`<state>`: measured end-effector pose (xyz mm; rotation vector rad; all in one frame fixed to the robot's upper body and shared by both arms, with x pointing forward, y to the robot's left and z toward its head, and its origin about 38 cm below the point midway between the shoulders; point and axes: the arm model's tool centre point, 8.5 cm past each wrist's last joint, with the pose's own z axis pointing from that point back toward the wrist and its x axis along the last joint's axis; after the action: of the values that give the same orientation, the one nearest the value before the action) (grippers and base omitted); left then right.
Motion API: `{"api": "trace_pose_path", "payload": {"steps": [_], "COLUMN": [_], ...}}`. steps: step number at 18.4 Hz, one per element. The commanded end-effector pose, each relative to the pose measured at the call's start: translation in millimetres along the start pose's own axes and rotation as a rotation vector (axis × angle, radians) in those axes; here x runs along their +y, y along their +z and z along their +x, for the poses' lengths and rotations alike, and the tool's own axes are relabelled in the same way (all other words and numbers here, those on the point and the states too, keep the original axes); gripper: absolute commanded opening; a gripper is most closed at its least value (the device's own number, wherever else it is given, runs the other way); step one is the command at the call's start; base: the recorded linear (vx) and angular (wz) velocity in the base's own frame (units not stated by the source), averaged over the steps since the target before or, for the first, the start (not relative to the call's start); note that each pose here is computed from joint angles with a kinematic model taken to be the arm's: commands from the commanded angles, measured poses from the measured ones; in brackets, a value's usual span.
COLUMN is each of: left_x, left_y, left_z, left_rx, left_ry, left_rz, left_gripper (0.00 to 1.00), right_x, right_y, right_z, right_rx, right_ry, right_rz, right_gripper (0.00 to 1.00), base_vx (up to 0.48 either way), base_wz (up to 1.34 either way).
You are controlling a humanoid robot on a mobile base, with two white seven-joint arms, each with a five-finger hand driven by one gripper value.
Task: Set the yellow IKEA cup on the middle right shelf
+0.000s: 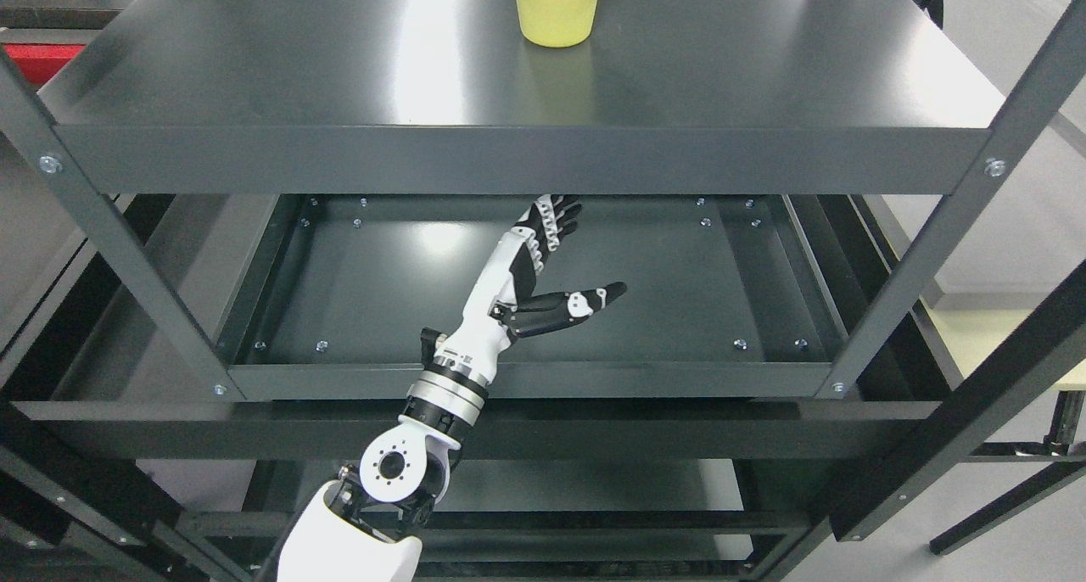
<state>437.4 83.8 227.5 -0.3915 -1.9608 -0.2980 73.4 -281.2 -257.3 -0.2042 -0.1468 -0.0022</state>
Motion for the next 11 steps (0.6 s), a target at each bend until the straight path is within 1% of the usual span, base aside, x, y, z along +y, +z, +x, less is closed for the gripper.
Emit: {"api": "trace_pose_path", "payload": {"steps": [1,3,5,7,11], "left_x": [55.7,66.4,70.5,78.3,102.3], "left_y": [45.1,59.7,63.0,64.0,67.9], "left_z": [-21.0,-15.4,6.3,8.4,13.0], "left_rx": [0.053,0.102,0.081,0.085,0.100], "left_ry": [-0.022,-0.016,-0.019,-0.022,-0.031], "left_rz": [0.198,0.235,0.235,0.225,0.257], "left_gripper": [0.99,0.99,0.98,0.94,0.96], "right_x": [-9.7,-9.7,-9.7,-9.7,-9.7], "right_y": [-0.6,-0.6,-0.6,-0.6,-0.6], "right_z": [-9.1,-9.1,-9.1,-9.1,-9.1], "right_rx": [0.015,0.015,0.015,0.015,0.015], "right_ry": [-0.003,-0.003,-0.003,-0.003,-0.003], "right_rz": [-0.012,-0.012,-0.012,-0.012,-0.012], "right_gripper": [0.99,0.99,0.99,0.99,0.99], "base_vx": [0.000,0.000,0.000,0.000,0.000], "base_wz": [0.00,0.00,0.00,0.00,0.00]}}
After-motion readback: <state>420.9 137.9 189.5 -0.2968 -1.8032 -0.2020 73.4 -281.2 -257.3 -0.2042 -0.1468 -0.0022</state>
